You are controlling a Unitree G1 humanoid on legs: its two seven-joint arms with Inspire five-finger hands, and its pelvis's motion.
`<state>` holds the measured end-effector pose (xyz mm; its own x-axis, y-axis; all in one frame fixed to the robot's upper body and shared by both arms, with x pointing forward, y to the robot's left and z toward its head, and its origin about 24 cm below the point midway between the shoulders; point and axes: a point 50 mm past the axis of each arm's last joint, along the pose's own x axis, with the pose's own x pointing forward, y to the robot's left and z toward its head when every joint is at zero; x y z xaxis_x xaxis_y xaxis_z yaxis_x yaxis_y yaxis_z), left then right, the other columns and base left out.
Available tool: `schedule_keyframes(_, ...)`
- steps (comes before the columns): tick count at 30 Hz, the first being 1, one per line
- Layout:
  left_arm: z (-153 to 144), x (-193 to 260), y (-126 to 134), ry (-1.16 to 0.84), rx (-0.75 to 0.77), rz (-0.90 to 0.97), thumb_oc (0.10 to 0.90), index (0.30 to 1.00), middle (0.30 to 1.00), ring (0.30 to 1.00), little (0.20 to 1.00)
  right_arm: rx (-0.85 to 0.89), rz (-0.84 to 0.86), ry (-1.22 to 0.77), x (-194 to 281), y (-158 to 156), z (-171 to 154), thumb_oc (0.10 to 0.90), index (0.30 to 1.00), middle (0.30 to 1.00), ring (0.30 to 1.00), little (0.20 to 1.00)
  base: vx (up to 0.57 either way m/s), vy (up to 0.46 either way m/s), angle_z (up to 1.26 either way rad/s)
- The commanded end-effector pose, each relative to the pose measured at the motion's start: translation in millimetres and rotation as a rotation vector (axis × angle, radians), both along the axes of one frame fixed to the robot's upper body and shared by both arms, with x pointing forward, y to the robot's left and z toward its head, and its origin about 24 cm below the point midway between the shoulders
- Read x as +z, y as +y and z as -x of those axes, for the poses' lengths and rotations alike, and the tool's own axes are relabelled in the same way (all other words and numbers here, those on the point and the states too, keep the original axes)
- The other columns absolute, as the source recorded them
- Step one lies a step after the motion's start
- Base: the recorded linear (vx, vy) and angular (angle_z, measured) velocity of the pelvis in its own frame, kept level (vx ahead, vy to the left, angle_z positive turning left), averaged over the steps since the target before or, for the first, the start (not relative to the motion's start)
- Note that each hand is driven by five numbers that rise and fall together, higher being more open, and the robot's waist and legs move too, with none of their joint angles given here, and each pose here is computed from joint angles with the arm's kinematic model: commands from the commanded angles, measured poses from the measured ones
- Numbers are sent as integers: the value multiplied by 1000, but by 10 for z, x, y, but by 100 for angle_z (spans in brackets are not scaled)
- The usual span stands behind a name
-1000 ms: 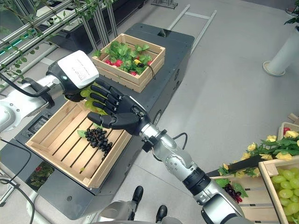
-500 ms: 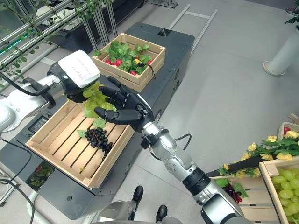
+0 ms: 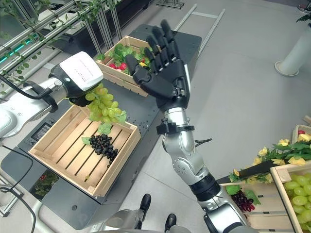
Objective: Pick up the fruits from the basket on one side to the basket on the other side
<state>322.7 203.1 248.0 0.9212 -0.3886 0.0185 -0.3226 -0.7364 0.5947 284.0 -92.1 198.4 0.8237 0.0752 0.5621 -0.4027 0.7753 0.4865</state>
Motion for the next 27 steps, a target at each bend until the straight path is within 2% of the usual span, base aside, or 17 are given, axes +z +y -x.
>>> schedule_keyframes(1, -73, 455, 172, -238, 88, 146, 400, 300, 300, 300, 300, -80, 37, -128, 171, -36, 121, 800, 900, 900, 900, 900, 0, 0, 0)
schedule_keyframes(9, -10, 521, 54, -266, 13, 166, 400, 300, 300, 300, 300, 89, 185, -17, -37, 14, 6, 800, 900, 900, 900, 900, 0, 0, 0)
schedule_keyframes(27, 97, 680, -131, -283, -108, 217, 400, 300, 300, 300, 300, 226, 396, 111, -447, 112, -55, 800, 900, 900, 900, 900, 0, 0, 0)
